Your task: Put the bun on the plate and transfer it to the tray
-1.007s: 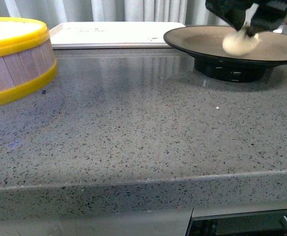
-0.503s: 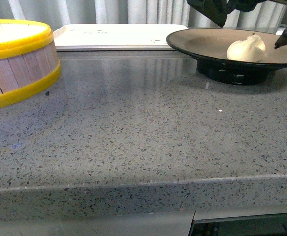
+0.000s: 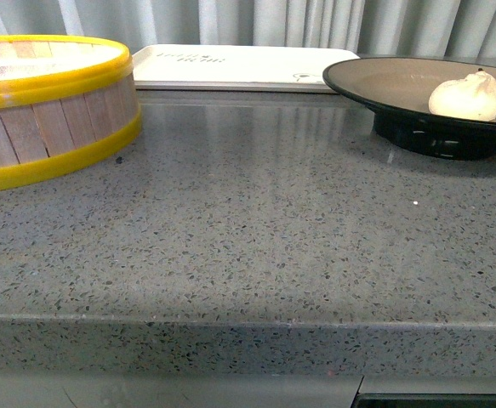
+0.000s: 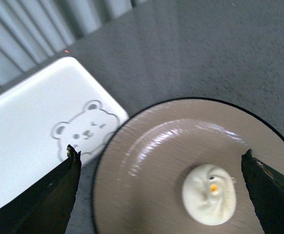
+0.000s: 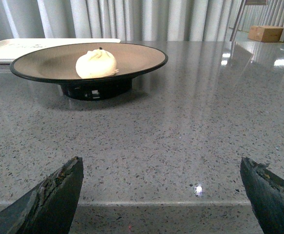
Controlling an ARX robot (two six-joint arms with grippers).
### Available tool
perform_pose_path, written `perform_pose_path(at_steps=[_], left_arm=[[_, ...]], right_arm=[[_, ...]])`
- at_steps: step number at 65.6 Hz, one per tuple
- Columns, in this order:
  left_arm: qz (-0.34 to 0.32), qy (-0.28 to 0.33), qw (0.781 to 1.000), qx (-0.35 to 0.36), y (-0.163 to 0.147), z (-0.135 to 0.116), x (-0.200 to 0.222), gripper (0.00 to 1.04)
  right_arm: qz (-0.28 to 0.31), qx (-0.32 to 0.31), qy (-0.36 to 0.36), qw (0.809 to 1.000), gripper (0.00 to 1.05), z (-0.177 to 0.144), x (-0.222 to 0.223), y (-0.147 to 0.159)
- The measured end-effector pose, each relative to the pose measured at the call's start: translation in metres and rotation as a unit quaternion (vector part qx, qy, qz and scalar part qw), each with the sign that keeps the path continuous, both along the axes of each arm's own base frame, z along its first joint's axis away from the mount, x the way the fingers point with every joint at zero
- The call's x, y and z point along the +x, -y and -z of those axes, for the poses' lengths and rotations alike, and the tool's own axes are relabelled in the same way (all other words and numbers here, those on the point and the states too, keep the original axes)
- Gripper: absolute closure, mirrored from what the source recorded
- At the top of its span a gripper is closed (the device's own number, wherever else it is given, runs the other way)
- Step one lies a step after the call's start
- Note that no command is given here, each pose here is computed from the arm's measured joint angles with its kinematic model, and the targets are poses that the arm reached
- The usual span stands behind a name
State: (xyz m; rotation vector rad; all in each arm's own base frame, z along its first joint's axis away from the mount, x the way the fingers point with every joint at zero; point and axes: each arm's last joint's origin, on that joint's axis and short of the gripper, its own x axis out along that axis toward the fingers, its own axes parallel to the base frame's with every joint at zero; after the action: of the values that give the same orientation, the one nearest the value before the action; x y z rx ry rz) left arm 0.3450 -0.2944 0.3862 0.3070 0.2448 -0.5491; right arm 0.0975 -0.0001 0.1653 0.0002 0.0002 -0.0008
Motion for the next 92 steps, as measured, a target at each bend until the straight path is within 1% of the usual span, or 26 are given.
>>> perform_pose_path(at_steps=[2, 3, 8, 11, 17, 21, 24, 34, 41, 42, 45, 48, 51, 55, 60, 64, 68, 72, 75, 78, 82, 87, 92], left_arm=[[-0.008, 0.010, 1.000, -0.007, -0.013, -0.006, -0.003, 0.07], [-0.018, 0.020, 1.000, -0.014, -0.026, -0.011, -0.006, 0.07], [-0.036, 0.038, 0.998, -0.029, -0.059, -0.019, -0.016, 0.07], [-0.055, 0.054, 0.996, -0.036, -0.088, -0.023, -0.026, 0.07], [-0.085, 0.058, 0.994, -0.043, -0.152, -0.017, -0.056, 0.07], [-0.097, 0.057, 0.993, -0.044, -0.173, -0.013, -0.067, 0.07], [-0.116, 0.056, 0.991, -0.047, -0.203, -0.007, -0.082, 0.07], [-0.177, 0.058, 0.981, -0.047, -0.263, 0.006, -0.109, 0.07], [-0.218, 0.060, 0.973, -0.048, -0.295, 0.015, -0.123, 0.07], [-0.225, 0.063, 0.971, -0.053, -0.298, 0.016, -0.125, 0.08], [-0.246, 0.098, 0.960, -0.087, -0.311, 0.024, -0.133, 0.17], [-0.250, 0.121, 0.955, -0.108, -0.320, 0.034, -0.141, 0.24], [-0.251, 0.137, 0.950, -0.125, -0.329, 0.049, -0.151, 0.33], [-0.252, 0.140, 0.948, -0.134, -0.338, 0.066, -0.161, 0.42], [-0.261, 0.133, 0.946, -0.141, -0.349, 0.094, -0.174, 0.56], [-0.279, 0.123, 0.941, -0.143, -0.349, 0.112, -0.179, 0.67], [-0.278, 0.114, 0.942, -0.146, -0.343, 0.127, -0.184, 0.78], [-0.275, 0.113, 0.943, -0.147, -0.337, 0.135, -0.188, 0.87], [-0.274, 0.116, 0.943, -0.148, -0.332, 0.143, -0.192, 0.95], [-0.273, 0.118, 0.943, -0.150, -0.328, 0.147, -0.195, 1.01], [-0.274, 0.120, 0.942, -0.151, -0.325, 0.153, -0.198, 1.01], [-0.275, 0.116, 0.942, -0.150, -0.318, 0.167, -0.204, 1.01], [-0.274, 0.115, 0.943, -0.150, -0.313, 0.176, -0.209, 1.01]], right_arm=[[0.000, 0.000, 0.000, 1.000, 0.08, 0.000, 0.000, 0.000], [0.000, 0.000, 0.000, 1.000, 0.08, 0.000, 0.000, 0.000], [0.000, 0.000, 0.000, 1.000, 0.08, 0.000, 0.000, 0.000], [0.000, 0.000, 0.000, 1.000, 0.08, 0.000, 0.000, 0.000], [0.000, 0.000, 0.000, 1.000, 0.08, 0.000, 0.000, 0.000], [0.000, 0.000, 0.000, 1.000, 0.08, 0.000, 0.000, 0.000], [0.000, 0.000, 0.000, 1.000, 0.08, 0.000, 0.000, 0.000], [0.000, 0.000, 0.000, 1.000, 0.08, 0.000, 0.000, 0.000], [0.000, 0.000, 0.000, 1.000, 0.08, 0.000, 0.000, 0.000], [0.000, 0.000, 0.000, 1.000, 0.08, 0.000, 0.000, 0.000], [0.000, 0.000, 0.000, 1.000, 0.08, 0.000, 0.000, 0.000], [0.000, 0.000, 0.000, 1.000, 0.08, 0.000, 0.000, 0.000], [0.000, 0.000, 0.000, 1.000, 0.08, 0.000, 0.000, 0.000], [0.000, 0.000, 0.000, 1.000, 0.08, 0.000, 0.000, 0.000], [0.000, 0.000, 0.000, 1.000, 0.08, 0.000, 0.000, 0.000], [0.000, 0.000, 0.000, 1.000, 0.08, 0.000, 0.000, 0.000], [0.000, 0.000, 0.000, 1.000, 0.08, 0.000, 0.000, 0.000], [0.000, 0.000, 0.000, 1.000, 0.08, 0.000, 0.000, 0.000], [0.000, 0.000, 0.000, 1.000, 0.08, 0.000, 0.000, 0.000], [0.000, 0.000, 0.000, 1.000, 0.08, 0.000, 0.000, 0.000], [0.000, 0.000, 0.000, 1.000, 0.08, 0.000, 0.000, 0.000], [0.000, 0.000, 0.000, 1.000, 0.08, 0.000, 0.000, 0.000], [0.000, 0.000, 0.000, 1.000, 0.08, 0.000, 0.000, 0.000]])
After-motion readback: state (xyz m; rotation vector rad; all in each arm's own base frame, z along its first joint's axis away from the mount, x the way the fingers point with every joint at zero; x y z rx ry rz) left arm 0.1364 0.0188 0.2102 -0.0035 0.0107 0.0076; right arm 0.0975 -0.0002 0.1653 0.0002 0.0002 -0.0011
